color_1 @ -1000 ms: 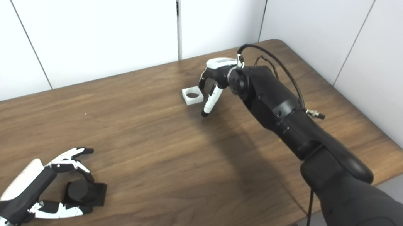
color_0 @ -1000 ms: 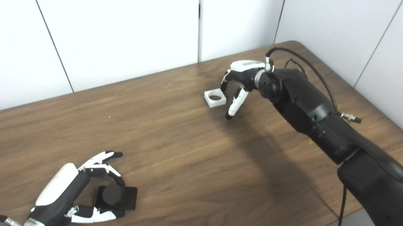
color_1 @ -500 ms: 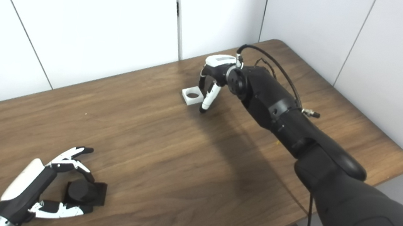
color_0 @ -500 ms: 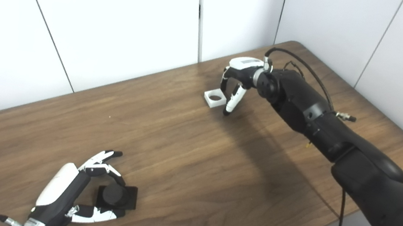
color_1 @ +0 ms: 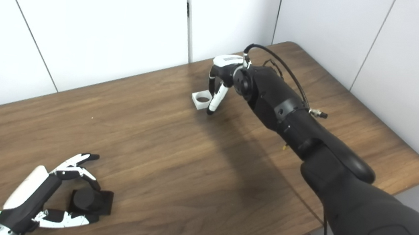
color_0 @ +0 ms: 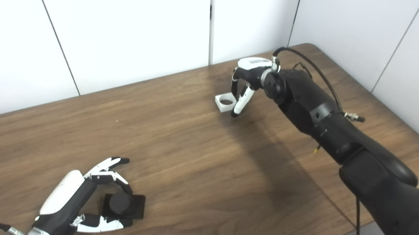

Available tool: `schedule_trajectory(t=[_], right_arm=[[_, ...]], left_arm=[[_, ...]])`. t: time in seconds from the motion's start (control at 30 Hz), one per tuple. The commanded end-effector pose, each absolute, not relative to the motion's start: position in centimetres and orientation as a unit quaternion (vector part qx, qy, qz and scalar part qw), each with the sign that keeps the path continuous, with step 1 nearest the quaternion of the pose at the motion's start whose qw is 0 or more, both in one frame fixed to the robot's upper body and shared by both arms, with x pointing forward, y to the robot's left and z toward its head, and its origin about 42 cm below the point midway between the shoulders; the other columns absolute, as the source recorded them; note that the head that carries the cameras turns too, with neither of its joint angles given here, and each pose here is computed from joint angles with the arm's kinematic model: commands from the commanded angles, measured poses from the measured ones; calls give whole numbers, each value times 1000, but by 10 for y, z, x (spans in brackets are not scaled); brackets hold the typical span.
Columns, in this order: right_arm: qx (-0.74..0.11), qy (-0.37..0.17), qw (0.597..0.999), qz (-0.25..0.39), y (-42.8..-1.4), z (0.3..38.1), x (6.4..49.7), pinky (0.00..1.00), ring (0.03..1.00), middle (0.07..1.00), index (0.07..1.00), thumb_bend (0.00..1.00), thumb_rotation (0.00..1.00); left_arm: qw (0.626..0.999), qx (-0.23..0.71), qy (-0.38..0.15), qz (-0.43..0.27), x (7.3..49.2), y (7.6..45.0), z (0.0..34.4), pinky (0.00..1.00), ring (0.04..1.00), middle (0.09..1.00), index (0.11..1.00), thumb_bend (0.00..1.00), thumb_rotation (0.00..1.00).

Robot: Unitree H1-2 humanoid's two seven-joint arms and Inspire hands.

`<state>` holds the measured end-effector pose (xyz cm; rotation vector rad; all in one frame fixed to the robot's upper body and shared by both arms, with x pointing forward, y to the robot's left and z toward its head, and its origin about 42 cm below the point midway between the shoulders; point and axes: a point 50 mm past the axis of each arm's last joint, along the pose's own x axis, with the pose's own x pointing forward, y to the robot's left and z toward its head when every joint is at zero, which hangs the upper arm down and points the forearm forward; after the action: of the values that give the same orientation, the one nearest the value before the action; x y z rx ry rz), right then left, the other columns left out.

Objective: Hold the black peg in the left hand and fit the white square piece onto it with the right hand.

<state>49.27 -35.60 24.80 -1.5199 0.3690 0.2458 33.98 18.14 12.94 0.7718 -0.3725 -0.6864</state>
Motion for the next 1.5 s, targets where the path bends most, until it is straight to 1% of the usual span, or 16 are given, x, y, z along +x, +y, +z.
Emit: schedule_trajectory(t=[0.0,0.13,0.3,0.6,1.07,1.37,1.47], right_arm=[[-687,139,703,116,-344,264,500,1000,975,957,782,837,329],[-691,135,702,110,-344,274,500,1000,982,960,787,830,316],[-697,128,697,110,-343,286,501,1000,980,959,794,828,323],[-703,130,691,109,-343,306,502,1000,989,970,821,868,331],[-702,119,696,94,-347,332,502,1000,989,956,808,874,290],[-703,132,692,103,-350,319,500,1000,975,944,792,877,287],[-705,140,687,106,-350,311,501,978,969,942,783,874,303]], left_arm=[[844,389,-126,-346,332,189,111,787,942,906,490,522,55],[844,390,-125,-347,333,189,111,789,944,909,490,523,55],[845,388,-125,-347,334,189,109,790,944,909,490,523,56],[845,388,-119,-348,334,187,108,803,949,911,490,523,55],[844,390,-123,-348,337,187,105,797,947,911,490,523,56],[845,389,-121,-346,337,189,107,797,947,910,490,523,56],[845,388,-122,-346,337,190,108,797,947,910,490,523,56]])
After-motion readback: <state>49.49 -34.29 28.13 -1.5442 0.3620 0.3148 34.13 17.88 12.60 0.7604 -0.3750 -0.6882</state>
